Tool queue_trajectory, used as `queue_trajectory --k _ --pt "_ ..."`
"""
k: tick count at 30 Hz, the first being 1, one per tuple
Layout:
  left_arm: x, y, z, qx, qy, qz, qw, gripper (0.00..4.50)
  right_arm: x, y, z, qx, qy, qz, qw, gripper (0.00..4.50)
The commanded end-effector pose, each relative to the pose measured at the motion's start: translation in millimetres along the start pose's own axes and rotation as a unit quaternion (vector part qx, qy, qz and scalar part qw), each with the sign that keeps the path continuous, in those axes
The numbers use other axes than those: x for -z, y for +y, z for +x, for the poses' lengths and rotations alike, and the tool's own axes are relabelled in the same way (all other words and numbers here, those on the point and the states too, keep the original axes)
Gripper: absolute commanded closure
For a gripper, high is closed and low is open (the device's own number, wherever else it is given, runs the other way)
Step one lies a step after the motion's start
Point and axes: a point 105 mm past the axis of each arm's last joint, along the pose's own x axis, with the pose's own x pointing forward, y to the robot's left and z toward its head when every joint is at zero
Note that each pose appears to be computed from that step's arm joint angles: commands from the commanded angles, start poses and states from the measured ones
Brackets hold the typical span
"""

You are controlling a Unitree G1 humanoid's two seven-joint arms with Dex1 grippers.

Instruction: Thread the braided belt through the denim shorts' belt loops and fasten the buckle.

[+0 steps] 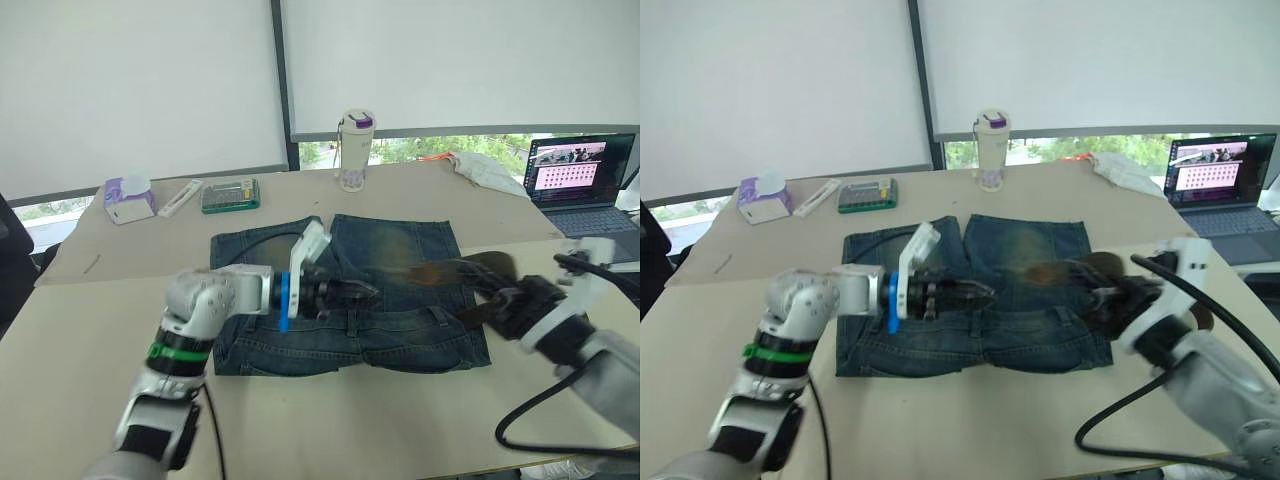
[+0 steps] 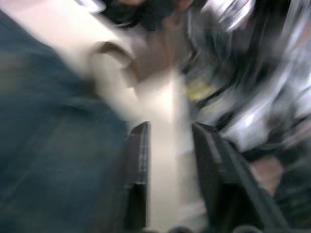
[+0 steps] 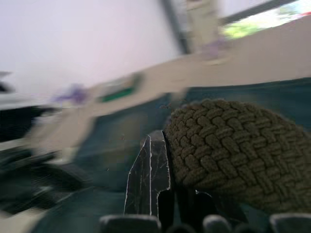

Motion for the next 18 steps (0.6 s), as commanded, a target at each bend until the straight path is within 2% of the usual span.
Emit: queue_trajectory --k 1,2,5,13,18 --pt "-1.4 -3.6 9.0 0.031 -0.015 0.123 0.992 1.36 -0.5 -21.4 0.0 0.052 0.033 -0.058 0.996 4.50" --pt "0.0 -1.9 9.2 0.031 -0.018 0.132 0.991 0.98 0.3 -25.0 0.3 0.059 0.039 -0.062 0.996 4.50" --pt "20.1 2.5 4.8 0.040 0.020 0.189 0.981 0.03 17.3 -29.8 8.7 0.053 0.086 -0.061 0.993 4.50" --pt "23.7 -0.4 -2.5 0.033 0.009 0.194 0.980 0.03 50.3 -42.8 19.6 0.054 0.161 -0.076 0.982 4.50" --pt "30.7 -1.7 -4.9 0.018 0.007 0.181 0.983 0.03 53.6 -50.7 23.2 0.065 0.174 -0.097 0.978 4.50"
